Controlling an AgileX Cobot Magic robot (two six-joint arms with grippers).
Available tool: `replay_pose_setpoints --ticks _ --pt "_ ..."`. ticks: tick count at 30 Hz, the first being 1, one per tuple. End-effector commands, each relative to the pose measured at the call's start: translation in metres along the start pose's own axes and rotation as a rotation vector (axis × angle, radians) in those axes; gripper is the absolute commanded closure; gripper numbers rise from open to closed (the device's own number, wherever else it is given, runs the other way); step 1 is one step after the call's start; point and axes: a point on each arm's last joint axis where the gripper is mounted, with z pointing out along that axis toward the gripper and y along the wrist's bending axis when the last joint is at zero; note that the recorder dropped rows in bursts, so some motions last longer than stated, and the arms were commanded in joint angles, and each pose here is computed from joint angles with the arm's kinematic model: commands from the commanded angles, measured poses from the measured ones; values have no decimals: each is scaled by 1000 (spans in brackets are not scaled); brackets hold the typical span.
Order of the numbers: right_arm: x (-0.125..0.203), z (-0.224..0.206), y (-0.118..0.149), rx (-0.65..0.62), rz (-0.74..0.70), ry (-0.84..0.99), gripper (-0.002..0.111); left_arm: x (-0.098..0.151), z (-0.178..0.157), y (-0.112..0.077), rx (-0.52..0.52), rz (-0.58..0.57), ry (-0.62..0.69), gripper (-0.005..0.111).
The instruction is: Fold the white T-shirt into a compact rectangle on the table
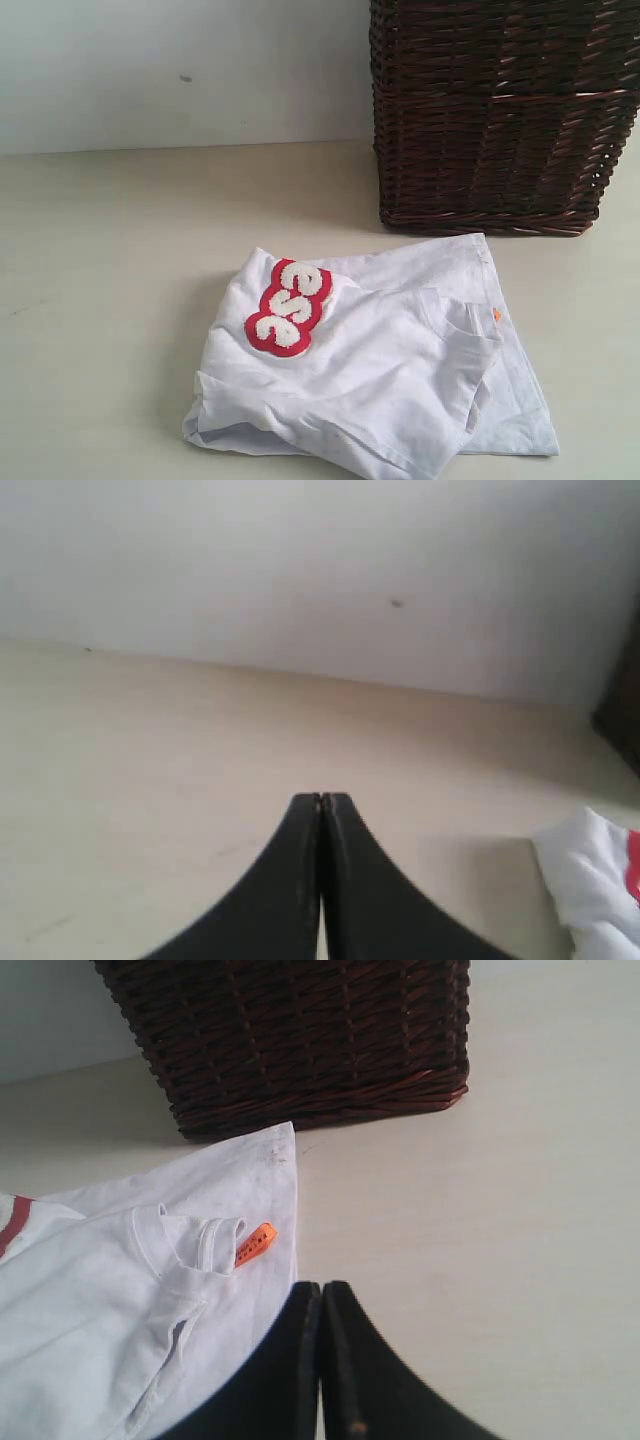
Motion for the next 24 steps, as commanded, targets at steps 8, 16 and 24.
replay_pose_setpoints --ticks 8,16,24 --pt "1 0 0 -1 -2 -2 108 14 -3 -12 137 26 140 107" --pt "1 0 0 -1 -2 -2 108 16 -2 1 -2 82 164 107" --pt "1 0 0 -1 -2 -2 108 18 -3 4 -49 -19 178 107"
